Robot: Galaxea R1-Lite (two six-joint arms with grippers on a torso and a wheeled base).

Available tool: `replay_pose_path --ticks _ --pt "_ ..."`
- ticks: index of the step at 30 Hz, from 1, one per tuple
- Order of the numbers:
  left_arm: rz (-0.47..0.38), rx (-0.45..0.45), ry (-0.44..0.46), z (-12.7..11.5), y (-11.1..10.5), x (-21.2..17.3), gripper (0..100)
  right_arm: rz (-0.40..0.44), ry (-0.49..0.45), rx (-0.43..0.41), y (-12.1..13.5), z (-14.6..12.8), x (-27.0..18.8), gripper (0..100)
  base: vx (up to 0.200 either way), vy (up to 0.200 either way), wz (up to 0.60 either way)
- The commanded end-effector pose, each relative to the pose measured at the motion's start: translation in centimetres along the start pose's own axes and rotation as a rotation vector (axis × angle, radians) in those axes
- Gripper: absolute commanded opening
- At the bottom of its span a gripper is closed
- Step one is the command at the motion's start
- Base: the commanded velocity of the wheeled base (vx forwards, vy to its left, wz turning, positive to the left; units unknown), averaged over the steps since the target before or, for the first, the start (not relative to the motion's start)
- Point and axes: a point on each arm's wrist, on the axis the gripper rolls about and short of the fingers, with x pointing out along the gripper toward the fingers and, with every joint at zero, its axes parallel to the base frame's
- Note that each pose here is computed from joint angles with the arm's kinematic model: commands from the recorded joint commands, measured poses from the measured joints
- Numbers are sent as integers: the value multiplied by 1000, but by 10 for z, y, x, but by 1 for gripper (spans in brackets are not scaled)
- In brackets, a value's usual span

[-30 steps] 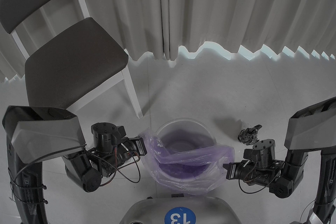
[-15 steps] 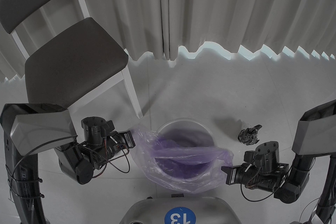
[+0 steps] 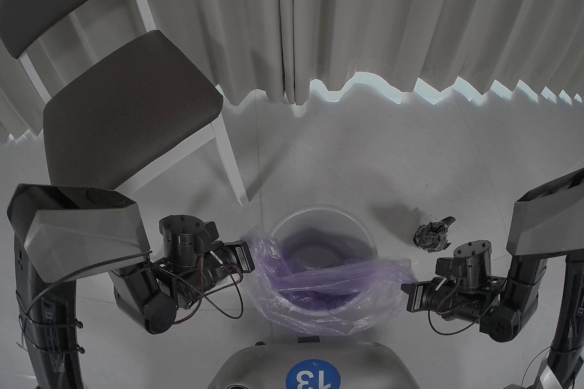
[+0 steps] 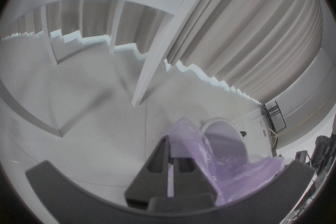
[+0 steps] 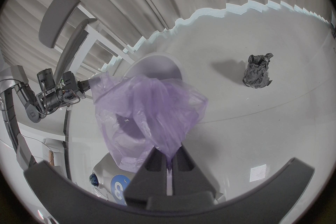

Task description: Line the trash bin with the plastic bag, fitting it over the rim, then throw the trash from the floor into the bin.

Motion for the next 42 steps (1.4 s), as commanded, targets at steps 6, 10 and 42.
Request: replay_pose_path --ticks 6,10,42 --pt "-18 2 4 -14 -9 9 0 -33 -24 63 -34 14 14 0 0 0 0" --pt "-8 3 -18 -18 -6 16 0 -26 5 73 -38 7 23 0 0 0 0" --pt "56 -7 -39 -21 9 24 0 20 -32 18 -24 -16 21 100 0 0 0"
